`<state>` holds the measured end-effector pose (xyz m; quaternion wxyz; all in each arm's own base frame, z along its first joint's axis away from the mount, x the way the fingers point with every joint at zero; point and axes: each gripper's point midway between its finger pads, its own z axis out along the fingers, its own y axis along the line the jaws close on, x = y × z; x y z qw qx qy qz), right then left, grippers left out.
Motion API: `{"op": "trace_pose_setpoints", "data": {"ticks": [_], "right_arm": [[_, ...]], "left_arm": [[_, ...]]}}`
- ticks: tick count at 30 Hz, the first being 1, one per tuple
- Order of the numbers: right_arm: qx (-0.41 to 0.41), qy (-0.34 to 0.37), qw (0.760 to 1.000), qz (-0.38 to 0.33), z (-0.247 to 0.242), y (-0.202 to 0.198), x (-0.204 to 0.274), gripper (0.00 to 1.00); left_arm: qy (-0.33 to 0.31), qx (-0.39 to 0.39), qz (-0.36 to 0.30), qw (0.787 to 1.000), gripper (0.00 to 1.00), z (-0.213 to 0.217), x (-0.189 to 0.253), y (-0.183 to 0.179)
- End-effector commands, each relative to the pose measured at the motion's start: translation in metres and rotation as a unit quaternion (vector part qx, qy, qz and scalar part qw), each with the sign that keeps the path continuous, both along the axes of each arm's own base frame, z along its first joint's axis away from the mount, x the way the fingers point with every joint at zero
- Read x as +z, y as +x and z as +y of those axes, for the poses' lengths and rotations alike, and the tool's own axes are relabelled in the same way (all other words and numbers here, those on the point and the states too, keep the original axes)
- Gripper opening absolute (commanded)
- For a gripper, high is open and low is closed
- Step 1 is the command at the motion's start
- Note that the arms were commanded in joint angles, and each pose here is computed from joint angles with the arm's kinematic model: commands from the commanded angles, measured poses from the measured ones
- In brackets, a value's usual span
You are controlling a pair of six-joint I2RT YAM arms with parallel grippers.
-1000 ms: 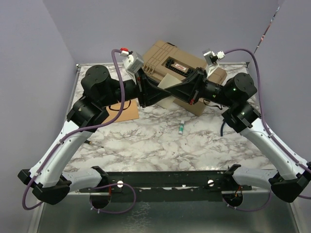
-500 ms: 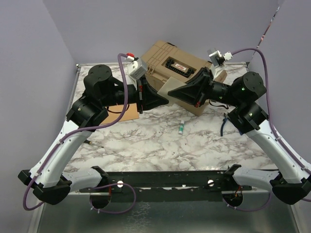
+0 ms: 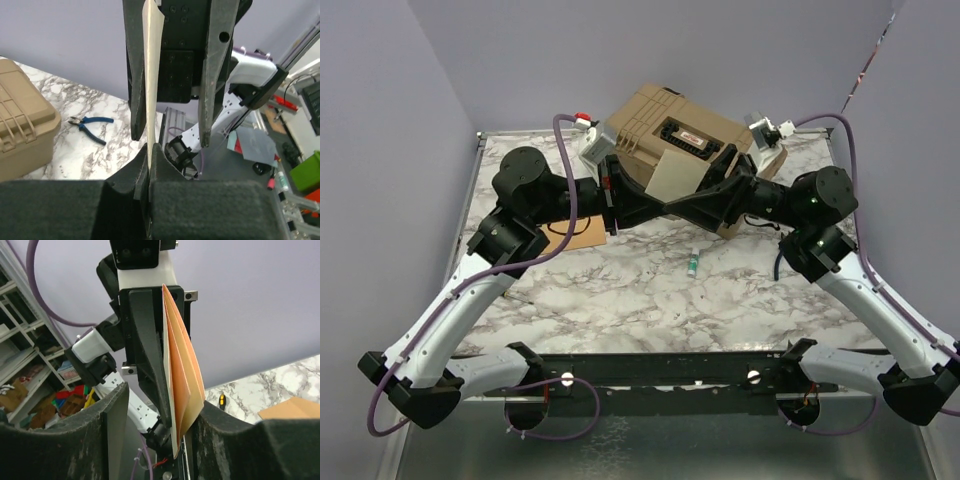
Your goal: Place the letter into the envelope and seal it
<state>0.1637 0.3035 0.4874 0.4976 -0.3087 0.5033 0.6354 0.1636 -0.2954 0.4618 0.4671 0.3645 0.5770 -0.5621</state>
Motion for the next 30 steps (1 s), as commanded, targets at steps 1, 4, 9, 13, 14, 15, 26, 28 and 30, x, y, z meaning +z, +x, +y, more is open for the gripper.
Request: {"op": "trace_pose_setpoints", "data": {"ticks": [1,4,9,13,14,15,26,28,30], "right_arm": [[-0.018,0.082,0.996,-0.020,-0.009,-0.001,0.029,0.49],[-0.035,0.114,0.993,-0.012,-0.014,0.004,0.033,0.41],[-0.054,0.147,0.988,0.003,-0.019,0.012,0.039,0.29],[-0.057,0.152,0.987,0.015,-0.016,0.019,0.040,0.19],[-0.055,0.154,0.986,0.015,-0.015,0.019,0.042,0.19],[-0.054,0.156,0.986,0.017,-0.014,0.020,0.042,0.19],[-0.025,0.151,0.988,0.018,-0.003,0.022,0.045,0.28],[-0.019,0.154,0.988,0.017,-0.003,0.021,0.046,0.17],[-0.019,0.155,0.988,0.017,-0.003,0.020,0.047,0.04]], "left_arm": [[-0.115,0.018,0.034,0.993,0.00,0.002,0.040,0.003],[-0.144,0.007,0.047,0.988,0.00,0.003,0.045,0.000],[-0.156,0.002,0.050,0.986,0.00,0.005,0.048,-0.003],[-0.156,-0.003,0.050,0.987,0.00,0.004,0.047,-0.005],[-0.156,-0.005,0.049,0.986,0.00,0.004,0.046,-0.005],[-0.156,-0.006,0.050,0.986,0.00,0.004,0.046,-0.005],[-0.153,-0.012,0.049,0.987,0.00,0.003,0.043,-0.007],[-0.153,-0.012,0.049,0.987,0.00,0.003,0.042,-0.006],[-0.151,-0.012,0.050,0.987,0.00,0.002,0.040,-0.006]]}}
